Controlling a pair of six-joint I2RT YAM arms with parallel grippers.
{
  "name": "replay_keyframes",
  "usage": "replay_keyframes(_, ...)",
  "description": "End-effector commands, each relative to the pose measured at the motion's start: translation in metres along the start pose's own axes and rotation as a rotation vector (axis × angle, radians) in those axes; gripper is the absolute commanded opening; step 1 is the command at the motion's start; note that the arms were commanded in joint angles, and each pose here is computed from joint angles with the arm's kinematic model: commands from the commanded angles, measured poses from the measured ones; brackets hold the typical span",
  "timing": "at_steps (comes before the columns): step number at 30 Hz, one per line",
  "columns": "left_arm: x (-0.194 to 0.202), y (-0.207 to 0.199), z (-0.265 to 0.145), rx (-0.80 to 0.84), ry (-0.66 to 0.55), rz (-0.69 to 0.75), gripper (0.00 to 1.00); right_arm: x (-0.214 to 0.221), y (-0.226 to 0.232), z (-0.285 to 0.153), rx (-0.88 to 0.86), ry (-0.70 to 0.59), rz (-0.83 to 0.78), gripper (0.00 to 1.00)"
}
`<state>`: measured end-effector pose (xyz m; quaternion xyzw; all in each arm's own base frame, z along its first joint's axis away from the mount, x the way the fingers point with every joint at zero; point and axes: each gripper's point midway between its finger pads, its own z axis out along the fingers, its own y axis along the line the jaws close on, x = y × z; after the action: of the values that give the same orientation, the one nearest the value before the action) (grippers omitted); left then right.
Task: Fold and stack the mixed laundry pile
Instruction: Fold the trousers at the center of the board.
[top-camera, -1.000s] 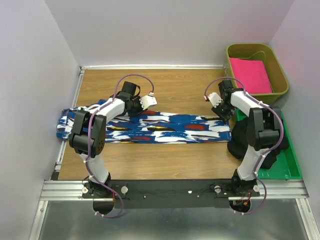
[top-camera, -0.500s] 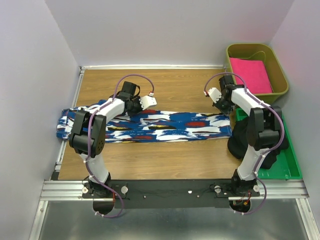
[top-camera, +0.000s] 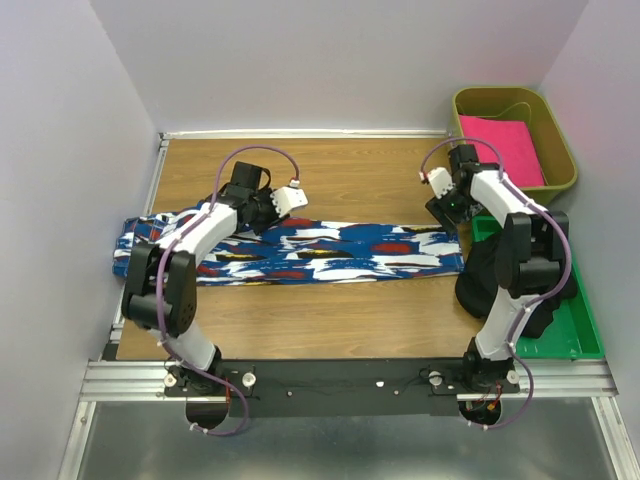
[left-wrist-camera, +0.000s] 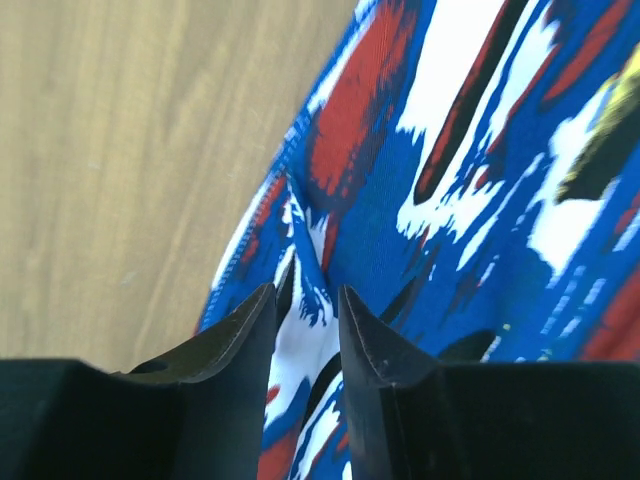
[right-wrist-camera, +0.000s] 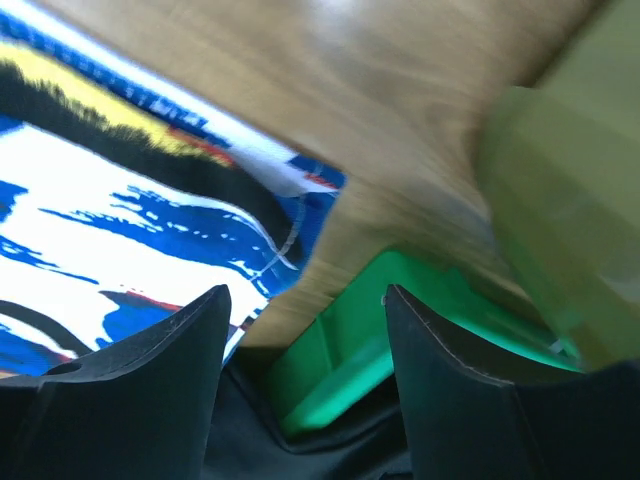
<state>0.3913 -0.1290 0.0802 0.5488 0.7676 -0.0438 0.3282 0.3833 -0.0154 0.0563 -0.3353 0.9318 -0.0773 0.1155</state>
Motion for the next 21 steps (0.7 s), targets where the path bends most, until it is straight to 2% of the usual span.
replay_keyframes(1, -0.036, -0.024, -0.014, 0.041, -0.125, -0.007, 0.40, -0.011, 0.013, -0.018, -0.122, -0.058, 0.217, 0.72)
replay_keyframes(5, -0.023, -0.043, 0.009, 0.087, -0.088, -0.038, 0.34, -0.010, 0.030, -0.014, -0.205, -0.049, 0.328, 0.72)
replay_keyframes(8, -0.005, -0.048, 0.022, 0.099, -0.034, -0.068, 0.24, -0.004, 0.037, -0.007, -0.229, -0.029, 0.398, 0.73)
replay_keyframes(9, 0.002, -0.048, 0.024, 0.094, -0.012, -0.067, 0.22, -0.003, 0.038, -0.006, -0.230, -0.025, 0.414, 0.78)
replay_keyframes(18, 0.081, -0.034, 0.027, 0.042, 0.159, -0.153, 0.17, 0.006, 0.037, 0.016, -0.246, -0.015, 0.543, 0.78)
replay_keyframes(21, 0.093, -0.031, 0.026, 0.033, 0.178, -0.159, 0.17, 0.010, 0.043, 0.027, -0.259, 0.007, 0.567, 0.78)
